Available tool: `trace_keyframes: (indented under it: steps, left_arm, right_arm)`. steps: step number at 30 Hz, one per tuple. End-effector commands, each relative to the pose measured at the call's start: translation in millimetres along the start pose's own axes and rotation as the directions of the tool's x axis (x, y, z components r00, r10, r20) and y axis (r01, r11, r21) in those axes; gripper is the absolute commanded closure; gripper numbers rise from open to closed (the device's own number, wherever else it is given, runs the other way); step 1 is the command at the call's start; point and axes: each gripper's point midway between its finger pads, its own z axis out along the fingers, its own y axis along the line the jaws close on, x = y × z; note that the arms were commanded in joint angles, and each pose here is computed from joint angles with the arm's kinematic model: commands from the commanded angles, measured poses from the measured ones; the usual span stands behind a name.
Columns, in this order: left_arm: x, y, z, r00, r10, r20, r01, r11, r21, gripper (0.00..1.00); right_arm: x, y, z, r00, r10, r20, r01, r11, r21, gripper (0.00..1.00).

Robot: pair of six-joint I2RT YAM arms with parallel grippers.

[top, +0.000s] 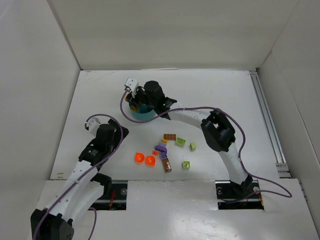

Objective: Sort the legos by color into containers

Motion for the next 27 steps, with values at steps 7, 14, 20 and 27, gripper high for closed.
trace_keyframes:
  steps: [7,14,20,27]
  left_arm:
    - [2,6,-2,1.0,0.012,0.002,-0.012,1.0,0.005,0.0]
    - [10,2,-4,0.999,0.034,-0.036,-0.032,0.999,0.042,0.0]
    - [23,-12,-4,0.99,0.099,-0.103,-0.085,0.988,0.132,0.0]
    - [63,7,-5,0.962,0.116,-0.246,-0.093,0.99,0.103,0.03]
  right_arm:
    - [-47,-4,-10,0.993,-0.024,0.118,0.021,0.999,0.031,0.49]
    - [-79,2,-30,0.983,-0.041,0.179,0.038,0.999,0.022,0.4]
    - [-116,-6,-81,0.975,-0.066,0.214,0.048,0.995,0.087,0.21]
    - [-68,-5,-164,0.997,-0.032,0.076,0.013,0.973,0.23,0.0]
